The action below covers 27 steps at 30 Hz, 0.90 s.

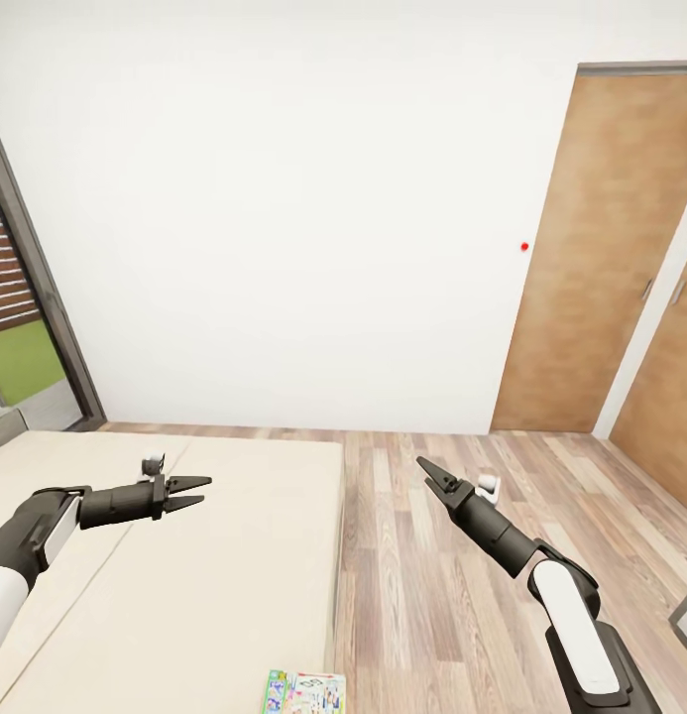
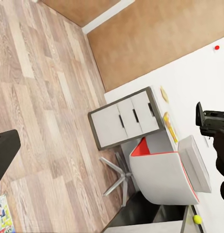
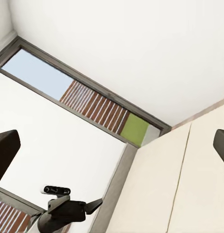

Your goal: Put all the toys in the child's room - the three board games (two on the bed and one on the table), the two jigsaw puzzles on the table, and the tennis ball on the table - inside the toy box on the table in the child's room.

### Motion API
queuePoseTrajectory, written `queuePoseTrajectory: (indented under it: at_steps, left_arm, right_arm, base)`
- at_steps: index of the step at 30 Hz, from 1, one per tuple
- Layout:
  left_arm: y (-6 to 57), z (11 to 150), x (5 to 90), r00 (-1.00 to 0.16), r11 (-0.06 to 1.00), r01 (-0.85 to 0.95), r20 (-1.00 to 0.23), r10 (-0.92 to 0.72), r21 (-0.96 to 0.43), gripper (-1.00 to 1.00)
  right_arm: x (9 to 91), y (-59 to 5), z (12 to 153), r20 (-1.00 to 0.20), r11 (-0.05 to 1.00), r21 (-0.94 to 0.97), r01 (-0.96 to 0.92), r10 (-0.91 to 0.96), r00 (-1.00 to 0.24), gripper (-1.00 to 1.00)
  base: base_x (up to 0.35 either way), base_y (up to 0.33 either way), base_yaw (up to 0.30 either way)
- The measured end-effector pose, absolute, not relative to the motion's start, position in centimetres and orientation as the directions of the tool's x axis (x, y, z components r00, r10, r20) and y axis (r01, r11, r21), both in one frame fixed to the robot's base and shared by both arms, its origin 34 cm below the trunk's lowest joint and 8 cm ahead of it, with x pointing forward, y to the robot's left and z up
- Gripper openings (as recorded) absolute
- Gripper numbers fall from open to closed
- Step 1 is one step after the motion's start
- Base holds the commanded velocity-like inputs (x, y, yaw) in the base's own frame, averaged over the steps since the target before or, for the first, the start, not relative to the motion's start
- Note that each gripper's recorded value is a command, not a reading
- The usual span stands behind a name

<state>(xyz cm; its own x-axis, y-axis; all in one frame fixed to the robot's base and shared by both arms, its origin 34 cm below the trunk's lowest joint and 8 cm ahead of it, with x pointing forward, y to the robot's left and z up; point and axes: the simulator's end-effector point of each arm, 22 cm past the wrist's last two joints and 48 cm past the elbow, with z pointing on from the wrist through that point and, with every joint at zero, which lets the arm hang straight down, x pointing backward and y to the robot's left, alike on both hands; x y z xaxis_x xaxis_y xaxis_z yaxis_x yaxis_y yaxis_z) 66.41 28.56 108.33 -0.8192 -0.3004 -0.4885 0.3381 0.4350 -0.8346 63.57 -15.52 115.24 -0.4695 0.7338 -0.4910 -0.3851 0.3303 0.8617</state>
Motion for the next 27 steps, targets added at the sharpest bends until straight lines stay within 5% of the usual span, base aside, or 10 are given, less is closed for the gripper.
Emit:
queuePoseTrajectory:
  at_steps: [11,22,27]
  left_arm:
    - [28.6,108.5,66.4,-0.817,0.435,0.341,-0.491,-0.301,-0.833,1.00]
    - [28.6,108.5,66.4,-0.817,0.435,0.342,-0.492,-0.301,-0.833,1.00]
    - [28.5,108.6,66.4,-0.817,0.434,0.342,-0.492,-0.301,-0.833,1.00]
  right_arm:
    - [63.6,-15.4,115.1,-0.501,0.351,0.859,-0.372,0.724,-0.474,1.00]
    - [63.7,-17.5,107.6,-0.483,0.560,0.827,-0.056,0.656,-0.580,1.00]
    - [63.4,-17.3,107.4,-0.484,0.577,0.816,-0.045,0.639,-0.598,1.00]
  base:
    - [0.000,0.000,0.000]
    - [0.000,0.000,0.000]
    - [0.000,0.000,0.000]
